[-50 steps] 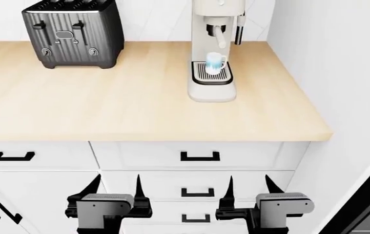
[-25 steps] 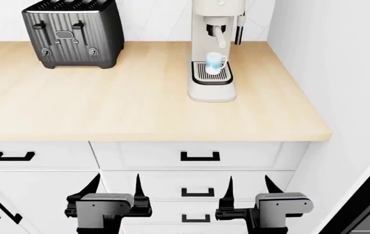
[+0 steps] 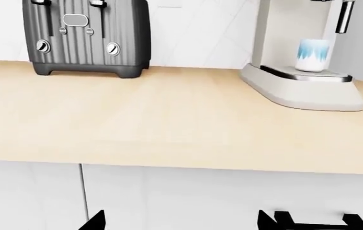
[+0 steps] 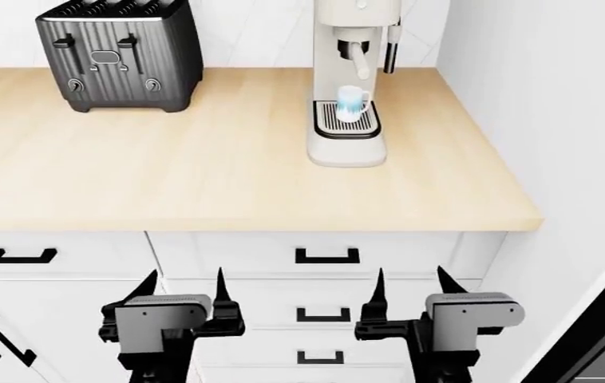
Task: Press the button on the coffee machine to serve coffee.
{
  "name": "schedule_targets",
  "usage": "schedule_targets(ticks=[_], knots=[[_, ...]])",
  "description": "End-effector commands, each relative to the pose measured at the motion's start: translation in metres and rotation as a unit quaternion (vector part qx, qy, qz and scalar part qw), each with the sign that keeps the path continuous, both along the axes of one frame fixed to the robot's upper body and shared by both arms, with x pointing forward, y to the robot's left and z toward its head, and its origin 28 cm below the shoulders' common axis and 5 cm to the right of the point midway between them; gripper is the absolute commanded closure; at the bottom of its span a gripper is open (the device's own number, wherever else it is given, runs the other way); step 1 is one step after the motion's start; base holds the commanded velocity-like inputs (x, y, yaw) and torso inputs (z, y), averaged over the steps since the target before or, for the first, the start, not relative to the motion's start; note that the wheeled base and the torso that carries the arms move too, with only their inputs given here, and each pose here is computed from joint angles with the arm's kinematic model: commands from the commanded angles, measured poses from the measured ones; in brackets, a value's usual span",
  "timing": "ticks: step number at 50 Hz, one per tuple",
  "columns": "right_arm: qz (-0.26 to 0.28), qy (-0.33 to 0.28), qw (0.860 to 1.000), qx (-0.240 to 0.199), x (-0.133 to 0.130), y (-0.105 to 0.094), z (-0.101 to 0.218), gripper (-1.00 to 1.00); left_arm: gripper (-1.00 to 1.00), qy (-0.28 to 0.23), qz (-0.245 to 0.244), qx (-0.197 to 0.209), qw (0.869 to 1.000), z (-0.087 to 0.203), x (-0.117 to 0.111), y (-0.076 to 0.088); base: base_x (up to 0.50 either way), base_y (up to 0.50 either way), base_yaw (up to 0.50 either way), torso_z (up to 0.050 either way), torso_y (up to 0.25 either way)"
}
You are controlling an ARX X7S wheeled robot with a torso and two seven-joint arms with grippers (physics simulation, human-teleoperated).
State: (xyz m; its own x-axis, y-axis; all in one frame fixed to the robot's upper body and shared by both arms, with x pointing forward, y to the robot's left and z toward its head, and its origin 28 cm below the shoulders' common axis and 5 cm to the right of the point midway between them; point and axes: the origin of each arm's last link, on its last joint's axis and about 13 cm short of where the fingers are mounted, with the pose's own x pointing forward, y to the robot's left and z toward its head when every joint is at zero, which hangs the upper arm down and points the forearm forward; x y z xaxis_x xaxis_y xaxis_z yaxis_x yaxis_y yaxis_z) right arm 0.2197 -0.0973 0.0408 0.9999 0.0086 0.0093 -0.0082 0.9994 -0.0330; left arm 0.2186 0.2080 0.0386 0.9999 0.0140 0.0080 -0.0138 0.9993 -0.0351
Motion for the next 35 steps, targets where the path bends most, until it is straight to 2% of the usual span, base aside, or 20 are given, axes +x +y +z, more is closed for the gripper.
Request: schedule_targets(ticks=[1,6,8,16,27,35], knots=[[0.021,-0.022,1.000,-0.006,0.007,-0.005,0.048,-1.00,-1.00,-0.010,-0.007,-0.006,1.000,0.040,0.006,0.002,0.00,0.00,0.00,0.000,0.000],[0.020,-0.048,0.999,-0.006,0.008,-0.008,0.082,-1.00,-1.00,-0.018,-0.020,-0.010,1.000,0.070,0.009,0.000,0.00,0.00,0.00,0.000,0.000],[-0.006,-0.062,0.998,-0.013,0.009,-0.014,0.097,-1.00,-1.00,0.010,-0.019,-0.010,1.000,0.081,0.012,0.002,0.00,0.00,0.00,0.000,0.000],[0.002,-0.067,0.997,-0.040,0.011,-0.022,0.131,-1.00,-1.00,-0.014,-0.021,0.001,1.000,0.113,0.019,0.007,0.00,0.00,0.00,0.000,0.000],[-0.002,-0.067,0.996,-0.051,0.007,-0.028,0.149,-1.00,-1.00,-0.014,-0.035,0.006,0.999,0.130,0.024,0.008,0.00,0.00,0.00,0.000,0.000],[-0.020,-0.077,0.995,-0.058,0.003,-0.041,0.170,-1.00,-1.00,-0.012,-0.041,0.008,0.999,0.140,0.027,0.011,0.00,0.00,0.00,0.000,0.000]])
